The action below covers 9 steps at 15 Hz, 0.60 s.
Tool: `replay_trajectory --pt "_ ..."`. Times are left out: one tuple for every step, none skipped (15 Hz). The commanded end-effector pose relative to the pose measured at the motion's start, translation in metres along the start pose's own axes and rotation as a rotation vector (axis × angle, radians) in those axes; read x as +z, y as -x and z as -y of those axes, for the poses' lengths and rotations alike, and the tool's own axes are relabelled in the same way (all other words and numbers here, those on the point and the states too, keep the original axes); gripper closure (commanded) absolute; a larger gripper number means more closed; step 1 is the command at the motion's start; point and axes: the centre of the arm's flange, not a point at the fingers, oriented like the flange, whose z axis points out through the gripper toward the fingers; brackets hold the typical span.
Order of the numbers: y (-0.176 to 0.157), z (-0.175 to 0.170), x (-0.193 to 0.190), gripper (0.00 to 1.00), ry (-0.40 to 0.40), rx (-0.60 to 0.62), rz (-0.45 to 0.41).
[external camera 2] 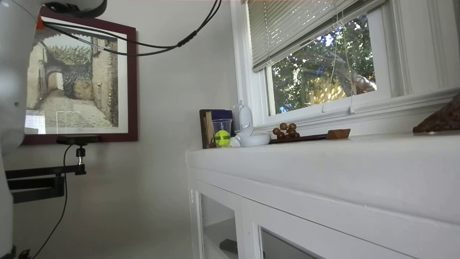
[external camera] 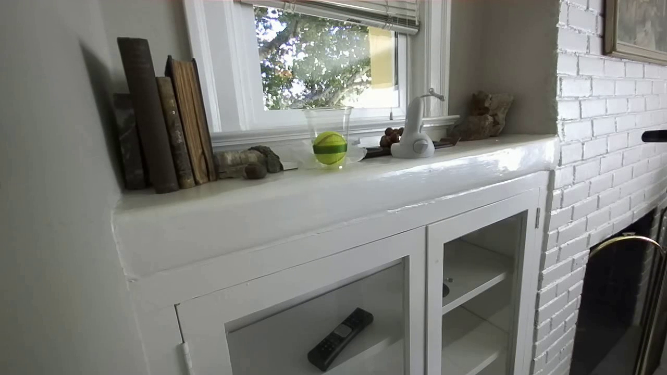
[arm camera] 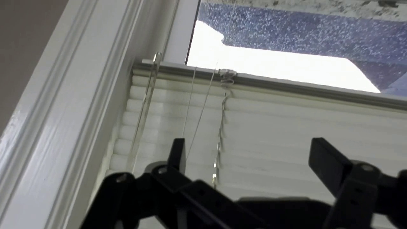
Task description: Close the blinds.
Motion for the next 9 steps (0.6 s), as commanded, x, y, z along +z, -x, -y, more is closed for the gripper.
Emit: replay_trajectory --pt "0.016 0.005 -0.008 0.0 -0.016 -0.015 0.067" --pt "0.023 0.007 -0.005 0.0 -0.021 -0.014 0.047" --pt "0.027 0.009 -0.002 0.0 -0.03 -0.008 0.021" --pt "0.032 0.012 0.004 0.0 -0.019 -0.006 -0.016" --pt "0.041 0.016 0.011 0.0 0.001 -0.025 -0.035" --pt "0.047 0.019 0.016 0.0 -0.004 -0.025 -0.059" --pt "0.055 0.022 0.02 0.0 -0.012 -0.014 -0.06" --pt "0.062 0.025 0.024 0.0 -0.015 -0.016 -0.059" --pt "0.068 0.026 0.027 0.0 -0.031 -0.014 -0.055"
